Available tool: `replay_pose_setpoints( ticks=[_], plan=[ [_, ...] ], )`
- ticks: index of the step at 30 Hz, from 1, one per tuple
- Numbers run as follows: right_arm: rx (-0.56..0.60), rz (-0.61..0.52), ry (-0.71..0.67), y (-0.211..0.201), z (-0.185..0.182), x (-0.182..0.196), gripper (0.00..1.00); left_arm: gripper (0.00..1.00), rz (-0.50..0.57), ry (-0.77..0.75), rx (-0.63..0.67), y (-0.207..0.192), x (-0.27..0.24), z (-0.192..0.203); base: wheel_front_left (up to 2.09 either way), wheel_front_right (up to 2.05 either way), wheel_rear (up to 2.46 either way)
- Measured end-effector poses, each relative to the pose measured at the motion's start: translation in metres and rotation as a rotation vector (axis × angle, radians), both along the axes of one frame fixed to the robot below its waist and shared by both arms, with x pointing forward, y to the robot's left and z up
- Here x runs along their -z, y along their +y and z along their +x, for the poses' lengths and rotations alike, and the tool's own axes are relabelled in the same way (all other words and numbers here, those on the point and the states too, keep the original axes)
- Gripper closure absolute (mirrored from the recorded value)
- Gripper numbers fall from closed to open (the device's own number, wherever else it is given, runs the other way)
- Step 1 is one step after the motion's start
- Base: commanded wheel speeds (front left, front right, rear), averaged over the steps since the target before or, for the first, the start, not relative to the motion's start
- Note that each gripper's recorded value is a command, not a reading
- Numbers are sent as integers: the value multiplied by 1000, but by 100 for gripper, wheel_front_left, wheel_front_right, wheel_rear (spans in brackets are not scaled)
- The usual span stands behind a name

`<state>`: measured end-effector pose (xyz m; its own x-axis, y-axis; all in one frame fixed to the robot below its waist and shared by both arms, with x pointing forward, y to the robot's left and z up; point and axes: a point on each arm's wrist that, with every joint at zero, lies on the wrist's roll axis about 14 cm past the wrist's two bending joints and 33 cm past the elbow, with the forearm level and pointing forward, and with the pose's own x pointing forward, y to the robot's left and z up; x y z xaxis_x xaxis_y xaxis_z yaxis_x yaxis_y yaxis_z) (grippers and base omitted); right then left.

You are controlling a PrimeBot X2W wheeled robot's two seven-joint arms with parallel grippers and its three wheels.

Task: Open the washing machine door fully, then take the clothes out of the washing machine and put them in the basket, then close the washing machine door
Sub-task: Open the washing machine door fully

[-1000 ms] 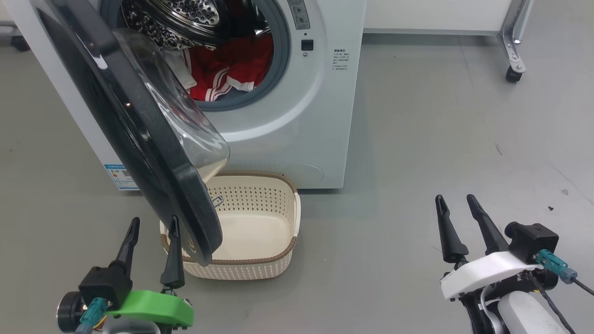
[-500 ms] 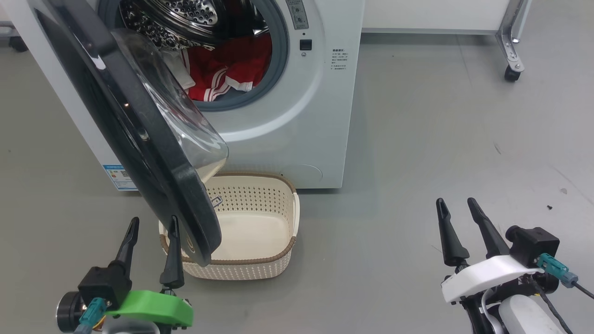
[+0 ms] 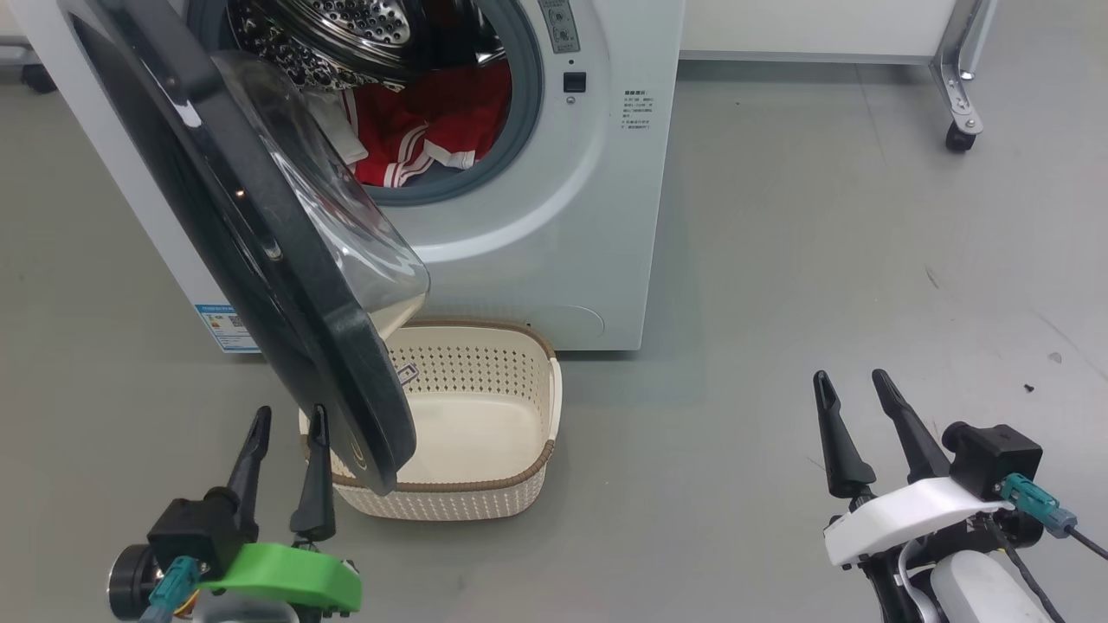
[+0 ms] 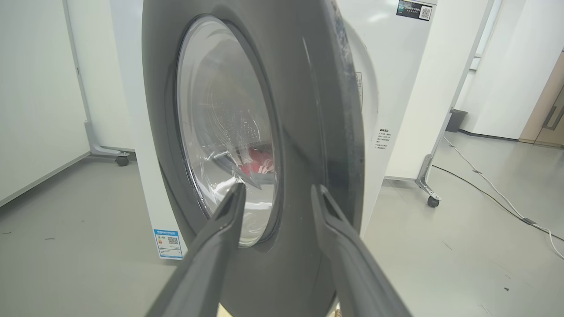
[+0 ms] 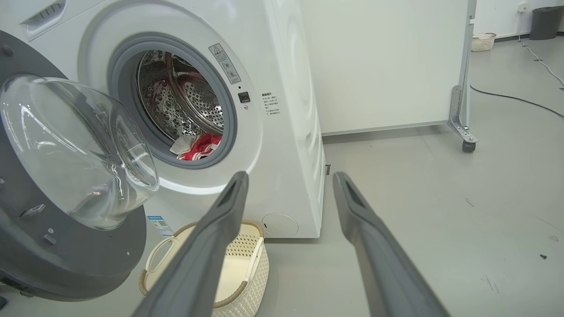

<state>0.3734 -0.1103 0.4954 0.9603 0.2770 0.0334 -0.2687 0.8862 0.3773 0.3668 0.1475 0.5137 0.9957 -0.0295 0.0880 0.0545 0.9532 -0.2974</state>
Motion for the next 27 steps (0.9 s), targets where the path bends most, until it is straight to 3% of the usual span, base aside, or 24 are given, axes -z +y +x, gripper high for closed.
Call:
replay_pose_setpoints(
  ticks=[15, 27],
  plan=[
    [2, 10, 8, 3, -2, 3, 0, 100, -3, -2, -9, 5, 0, -1, 0, 0, 0],
    [5, 11, 11, 3, -5, 5, 0, 100, 26, -199, -43, 18, -64, 13, 0, 0, 0]
  ],
)
